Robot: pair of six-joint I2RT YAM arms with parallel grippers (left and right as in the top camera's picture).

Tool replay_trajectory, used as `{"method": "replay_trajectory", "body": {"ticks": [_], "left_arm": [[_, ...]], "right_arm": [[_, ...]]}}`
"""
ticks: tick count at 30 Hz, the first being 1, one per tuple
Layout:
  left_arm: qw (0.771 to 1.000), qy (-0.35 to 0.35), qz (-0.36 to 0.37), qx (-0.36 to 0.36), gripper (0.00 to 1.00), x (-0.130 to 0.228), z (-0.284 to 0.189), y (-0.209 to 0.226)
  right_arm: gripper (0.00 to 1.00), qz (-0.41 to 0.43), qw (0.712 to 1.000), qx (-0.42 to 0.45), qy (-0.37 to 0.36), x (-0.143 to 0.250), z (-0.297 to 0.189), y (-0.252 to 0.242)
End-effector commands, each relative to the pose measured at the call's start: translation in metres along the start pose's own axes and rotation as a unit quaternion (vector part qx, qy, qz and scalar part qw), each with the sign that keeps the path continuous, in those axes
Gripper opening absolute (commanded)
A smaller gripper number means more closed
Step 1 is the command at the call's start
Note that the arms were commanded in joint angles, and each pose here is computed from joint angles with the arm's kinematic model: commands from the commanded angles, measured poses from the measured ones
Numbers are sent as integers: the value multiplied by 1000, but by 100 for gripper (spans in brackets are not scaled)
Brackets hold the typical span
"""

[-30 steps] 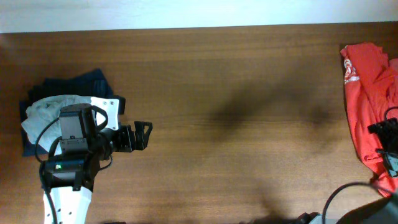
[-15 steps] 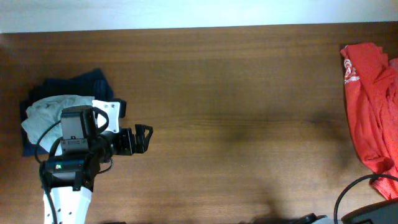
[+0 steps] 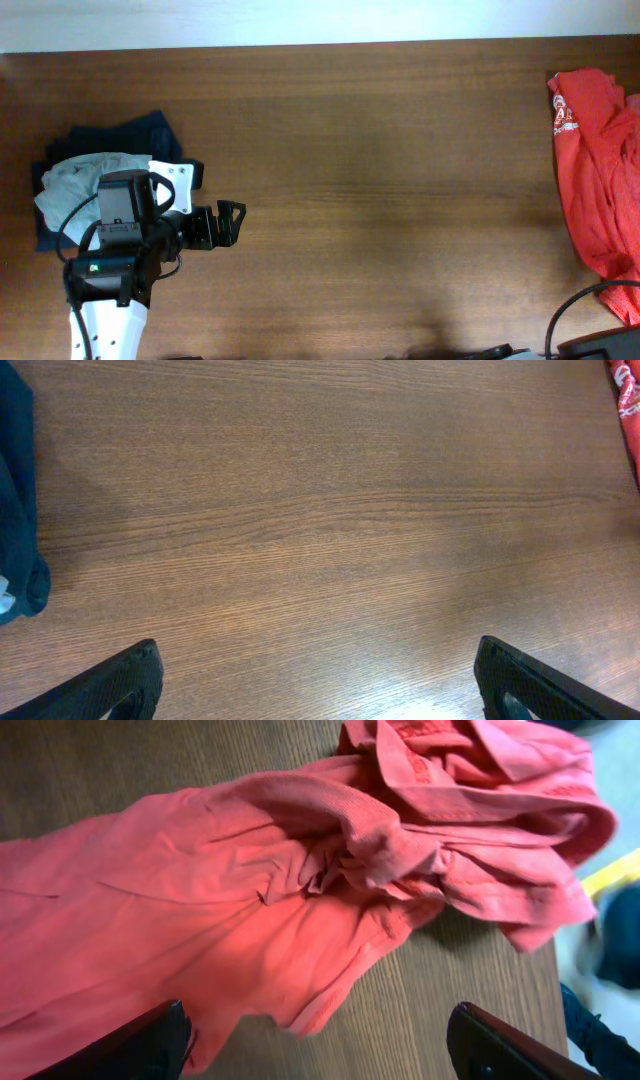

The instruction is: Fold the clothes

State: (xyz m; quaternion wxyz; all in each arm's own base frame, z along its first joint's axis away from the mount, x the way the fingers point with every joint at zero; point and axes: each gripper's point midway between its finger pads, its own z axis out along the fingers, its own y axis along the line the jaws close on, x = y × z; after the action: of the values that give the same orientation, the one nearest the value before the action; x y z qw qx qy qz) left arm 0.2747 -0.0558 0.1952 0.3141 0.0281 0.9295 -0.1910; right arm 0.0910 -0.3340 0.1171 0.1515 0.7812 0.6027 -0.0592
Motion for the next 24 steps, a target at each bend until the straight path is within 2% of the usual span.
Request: {"method": "replay_trajectory", "body": {"ticks": [1,16,24], "left_arm": [[1000,-5,17,-2,99,-5,-2,-1],[1000,-3,29,-6,99,-4,-2,0],[999,-3,35,-6,99,-4,-2,0]], "right_arm": [[88,-6,1000,10,-8,-10,8,0],[89,31,998,60,-9,-28,32,-38],[88,7,998,65,-26,-38,32,-41]]}}
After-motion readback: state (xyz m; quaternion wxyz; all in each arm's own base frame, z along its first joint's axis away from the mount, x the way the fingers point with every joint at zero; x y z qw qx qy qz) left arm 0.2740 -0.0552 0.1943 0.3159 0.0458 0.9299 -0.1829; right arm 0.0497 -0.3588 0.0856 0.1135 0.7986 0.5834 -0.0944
